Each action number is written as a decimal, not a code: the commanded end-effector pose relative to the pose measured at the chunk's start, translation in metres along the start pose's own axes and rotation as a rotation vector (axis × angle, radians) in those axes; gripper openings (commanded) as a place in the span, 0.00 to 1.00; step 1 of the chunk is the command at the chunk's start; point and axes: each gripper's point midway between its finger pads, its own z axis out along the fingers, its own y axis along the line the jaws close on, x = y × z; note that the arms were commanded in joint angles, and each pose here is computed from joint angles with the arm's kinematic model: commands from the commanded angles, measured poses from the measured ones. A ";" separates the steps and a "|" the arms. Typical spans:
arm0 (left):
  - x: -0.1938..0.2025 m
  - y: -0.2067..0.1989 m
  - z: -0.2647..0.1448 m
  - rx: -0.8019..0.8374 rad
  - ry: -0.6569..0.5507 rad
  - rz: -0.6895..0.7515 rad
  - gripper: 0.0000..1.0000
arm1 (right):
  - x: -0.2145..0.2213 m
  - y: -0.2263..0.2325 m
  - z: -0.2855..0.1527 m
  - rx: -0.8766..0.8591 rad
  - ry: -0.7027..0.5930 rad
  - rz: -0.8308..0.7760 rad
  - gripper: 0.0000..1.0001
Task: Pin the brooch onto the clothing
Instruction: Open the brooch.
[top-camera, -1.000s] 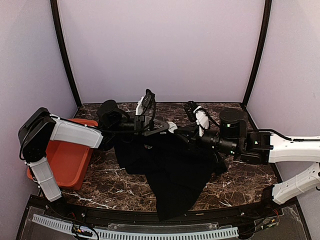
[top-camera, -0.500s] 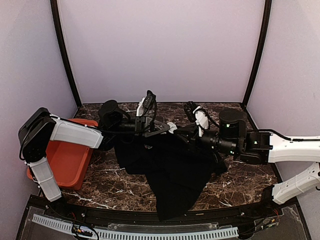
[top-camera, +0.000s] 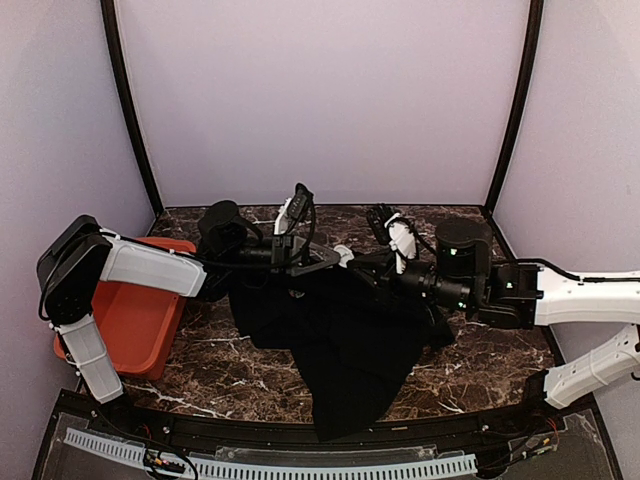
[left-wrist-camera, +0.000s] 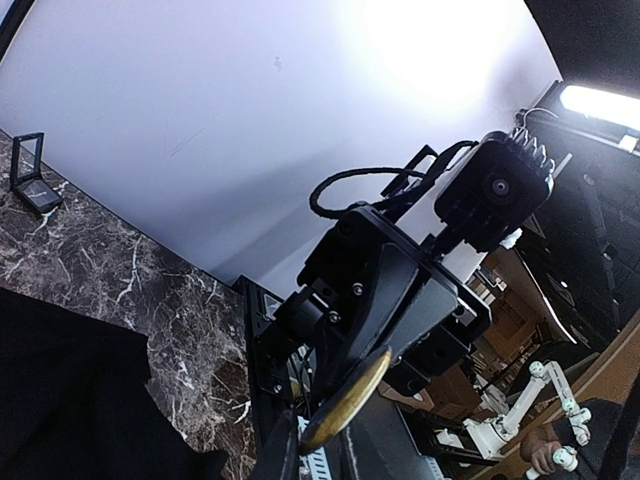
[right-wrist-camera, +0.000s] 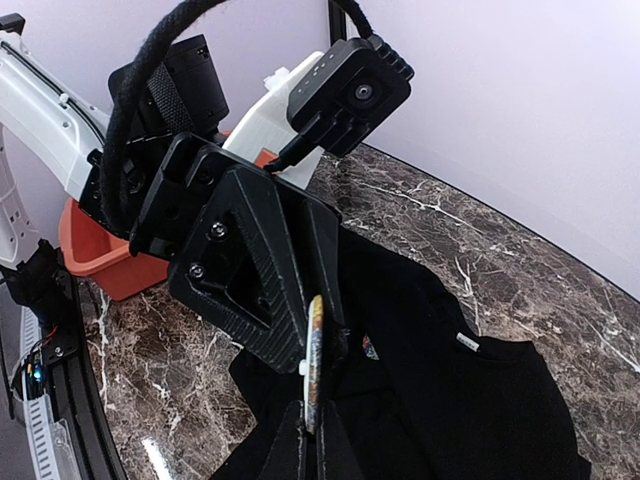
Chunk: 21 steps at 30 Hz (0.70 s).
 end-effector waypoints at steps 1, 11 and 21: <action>0.001 -0.006 0.001 0.001 0.009 0.020 0.12 | -0.011 0.004 0.003 -0.007 -0.033 0.003 0.00; 0.003 0.004 0.000 -0.050 0.014 0.013 0.07 | -0.007 0.012 0.011 0.006 -0.004 -0.039 0.00; 0.005 0.014 -0.001 -0.112 0.028 0.011 0.01 | -0.004 0.022 0.020 0.006 0.024 -0.080 0.00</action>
